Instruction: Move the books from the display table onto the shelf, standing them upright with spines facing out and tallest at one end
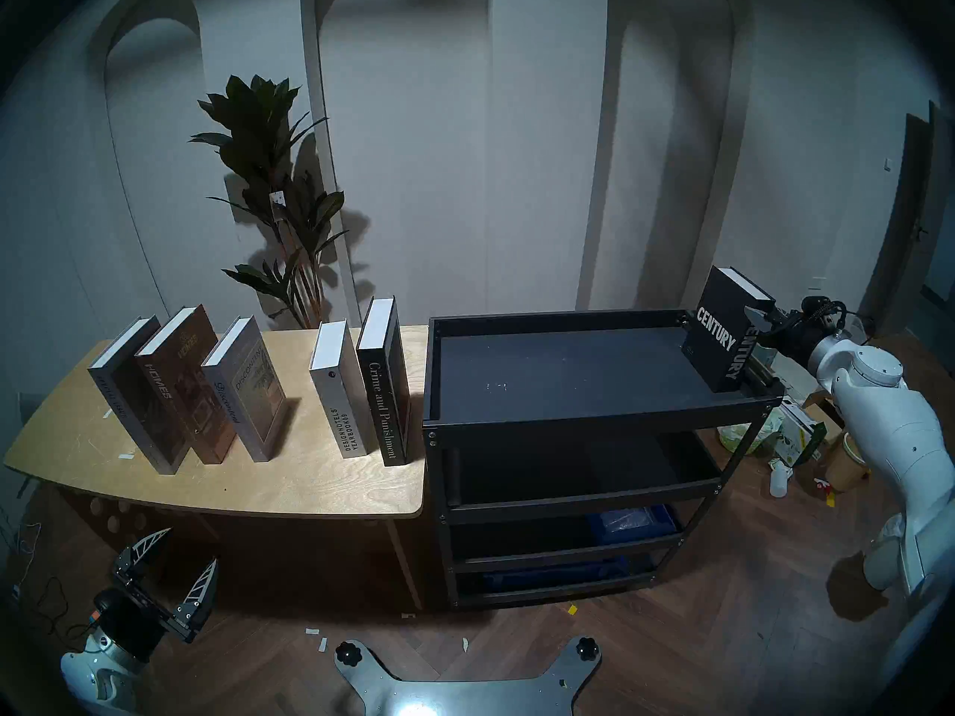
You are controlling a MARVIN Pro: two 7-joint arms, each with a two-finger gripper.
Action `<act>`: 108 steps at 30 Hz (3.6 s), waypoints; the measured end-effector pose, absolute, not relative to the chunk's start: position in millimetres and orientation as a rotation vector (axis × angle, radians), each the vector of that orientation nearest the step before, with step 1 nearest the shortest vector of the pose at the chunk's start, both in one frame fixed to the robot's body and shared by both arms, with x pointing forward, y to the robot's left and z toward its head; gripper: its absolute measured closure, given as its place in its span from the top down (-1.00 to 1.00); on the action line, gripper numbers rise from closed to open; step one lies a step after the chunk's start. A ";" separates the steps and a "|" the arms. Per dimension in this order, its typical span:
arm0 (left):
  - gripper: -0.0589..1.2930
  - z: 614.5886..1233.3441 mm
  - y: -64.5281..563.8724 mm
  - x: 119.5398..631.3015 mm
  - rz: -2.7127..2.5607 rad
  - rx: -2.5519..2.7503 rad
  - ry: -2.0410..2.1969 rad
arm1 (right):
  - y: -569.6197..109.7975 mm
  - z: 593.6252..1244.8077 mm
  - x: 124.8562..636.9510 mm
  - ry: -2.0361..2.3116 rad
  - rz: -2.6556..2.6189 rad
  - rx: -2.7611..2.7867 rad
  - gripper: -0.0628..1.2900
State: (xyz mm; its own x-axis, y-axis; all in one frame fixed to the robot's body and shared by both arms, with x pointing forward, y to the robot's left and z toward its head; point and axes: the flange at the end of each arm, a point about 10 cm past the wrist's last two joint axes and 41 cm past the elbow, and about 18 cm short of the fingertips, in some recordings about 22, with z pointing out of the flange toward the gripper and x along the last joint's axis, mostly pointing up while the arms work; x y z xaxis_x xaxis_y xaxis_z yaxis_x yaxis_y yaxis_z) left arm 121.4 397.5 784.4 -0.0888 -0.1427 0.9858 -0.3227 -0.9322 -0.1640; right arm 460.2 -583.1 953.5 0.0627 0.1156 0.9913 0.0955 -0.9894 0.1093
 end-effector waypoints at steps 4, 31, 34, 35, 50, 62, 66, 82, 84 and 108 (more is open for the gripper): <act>0.95 784.4 397.5 121.4 2.167 2.031 -0.523 | -587.0 950.7 458.0 0.223 2.114 2.282 -0.39; 0.95 784.5 397.6 121.4 2.168 2.031 -0.523 | -579.6 961.2 433.0 0.029 2.390 2.184 0.90; 0.95 784.4 397.7 121.3 2.167 2.031 -0.523 | -569.8 964.8 430.5 0.034 2.459 2.161 0.90; 0.95 784.4 397.7 121.3 2.167 2.031 -0.523 | -565.9 966.5 429.7 0.043 2.484 2.152 0.90; 0.95 783.8 398.1 121.3 2.167 2.033 -0.521 | -476.1 952.7 432.1 0.129 2.813 2.121 0.90; 0.95 783.1 398.7 121.2 2.167 2.036 -0.518 | -345.3 895.1 422.6 0.128 3.043 2.317 0.90; 0.95 782.6 399.3 120.9 2.167 2.039 -0.515 | -304.7 886.1 414.8 0.122 3.125 2.357 0.90; 0.95 781.7 420.1 110.6 2.175 2.107 -0.497 | -161.9 880.0 361.5 0.093 3.447 2.442 0.90; 0.95 781.6 423.3 108.8 2.176 2.118 -0.493 | -149.5 881.3 354.2 0.085 3.476 2.445 0.90; 0.95 780.2 470.1 76.0 2.178 2.273 -0.429 | -42.3 887.9 247.7 -0.109 3.678 2.479 0.90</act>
State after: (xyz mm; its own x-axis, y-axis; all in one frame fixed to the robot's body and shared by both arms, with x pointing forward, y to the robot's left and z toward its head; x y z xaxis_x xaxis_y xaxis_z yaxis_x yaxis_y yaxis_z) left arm 76.0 470.1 780.2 0.0242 -0.2174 0.9758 -0.1686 -0.9630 -0.2104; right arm 247.7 -42.3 887.9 0.1248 -0.8151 0.5657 0.7802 -0.2716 -0.5635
